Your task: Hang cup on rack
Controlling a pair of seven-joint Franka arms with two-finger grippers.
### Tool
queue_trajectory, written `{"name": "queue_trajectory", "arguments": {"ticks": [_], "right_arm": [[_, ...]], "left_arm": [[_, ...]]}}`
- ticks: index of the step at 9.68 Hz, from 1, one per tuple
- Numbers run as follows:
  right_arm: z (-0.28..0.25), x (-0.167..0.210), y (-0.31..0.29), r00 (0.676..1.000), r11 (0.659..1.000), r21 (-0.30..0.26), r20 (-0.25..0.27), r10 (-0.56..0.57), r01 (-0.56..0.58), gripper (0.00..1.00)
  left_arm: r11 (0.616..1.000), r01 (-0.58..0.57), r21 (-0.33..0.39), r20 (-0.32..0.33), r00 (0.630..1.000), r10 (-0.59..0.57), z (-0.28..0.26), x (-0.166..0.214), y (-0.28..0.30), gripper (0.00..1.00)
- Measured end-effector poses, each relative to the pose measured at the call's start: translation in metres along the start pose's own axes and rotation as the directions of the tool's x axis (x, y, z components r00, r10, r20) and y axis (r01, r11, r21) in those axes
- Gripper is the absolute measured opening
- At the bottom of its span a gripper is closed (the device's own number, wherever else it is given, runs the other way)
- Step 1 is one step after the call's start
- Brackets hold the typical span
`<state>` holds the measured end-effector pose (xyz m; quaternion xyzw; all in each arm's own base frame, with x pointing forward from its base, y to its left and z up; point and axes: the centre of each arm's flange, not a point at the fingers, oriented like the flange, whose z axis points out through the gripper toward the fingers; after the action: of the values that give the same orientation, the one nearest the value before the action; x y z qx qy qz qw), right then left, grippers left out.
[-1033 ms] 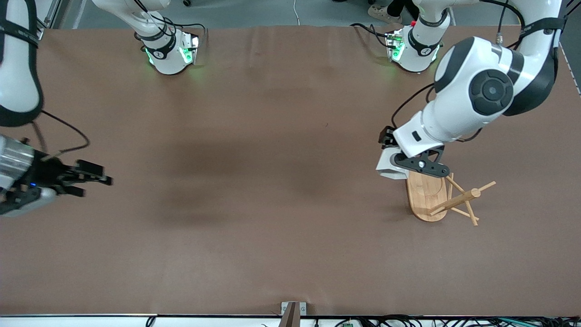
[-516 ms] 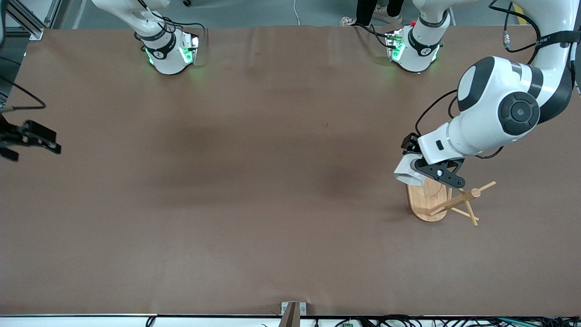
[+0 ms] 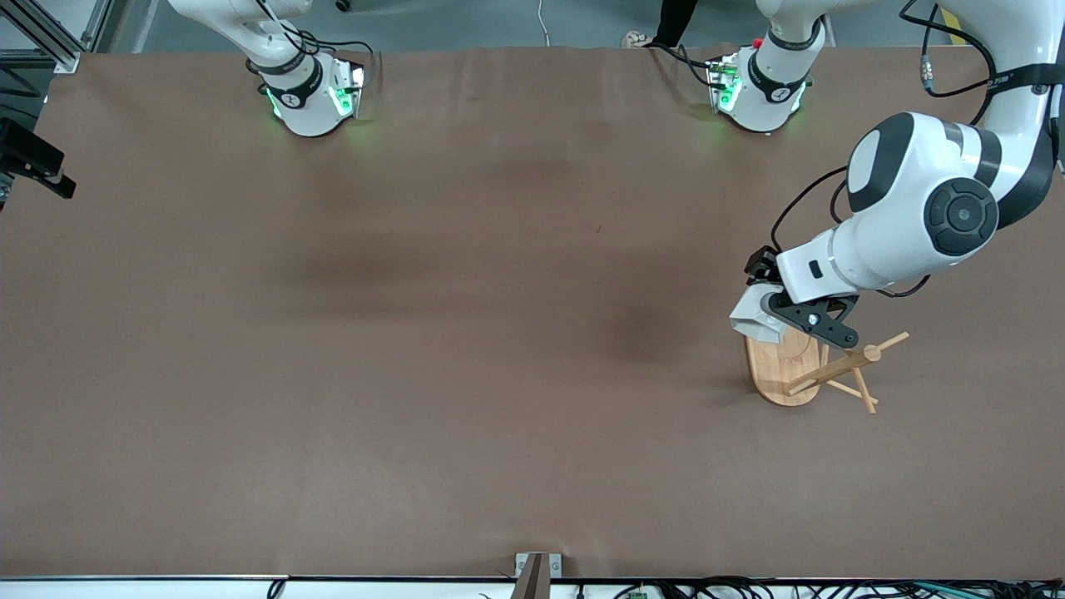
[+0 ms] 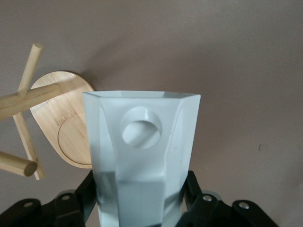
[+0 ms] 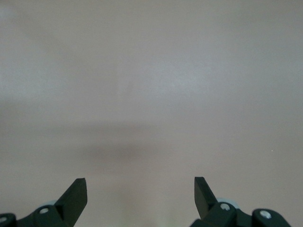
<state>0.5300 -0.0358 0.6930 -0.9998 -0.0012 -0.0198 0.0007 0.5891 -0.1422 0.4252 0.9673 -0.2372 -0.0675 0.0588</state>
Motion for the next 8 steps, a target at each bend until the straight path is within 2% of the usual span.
{"name": "queue_trajectory", "arguments": {"ticks": [3,8], "right_arm": [[0.008,0.006,0.004,1.000,1.000,-0.002,-0.014,0.007,-0.007,0.99],[0.017,0.007,0.010,1.000,1.000,-0.010,0.004,0.013,-0.013,0.99]], "left_arm": [[1.000,0.008,-0.002,0.009,1.000,-0.008,0.004,-0.004,-0.006,0.76],[1.000,0.020,0.003,0.017,1.000,-0.020,0.005,-0.016,-0.017,0.76]]}}
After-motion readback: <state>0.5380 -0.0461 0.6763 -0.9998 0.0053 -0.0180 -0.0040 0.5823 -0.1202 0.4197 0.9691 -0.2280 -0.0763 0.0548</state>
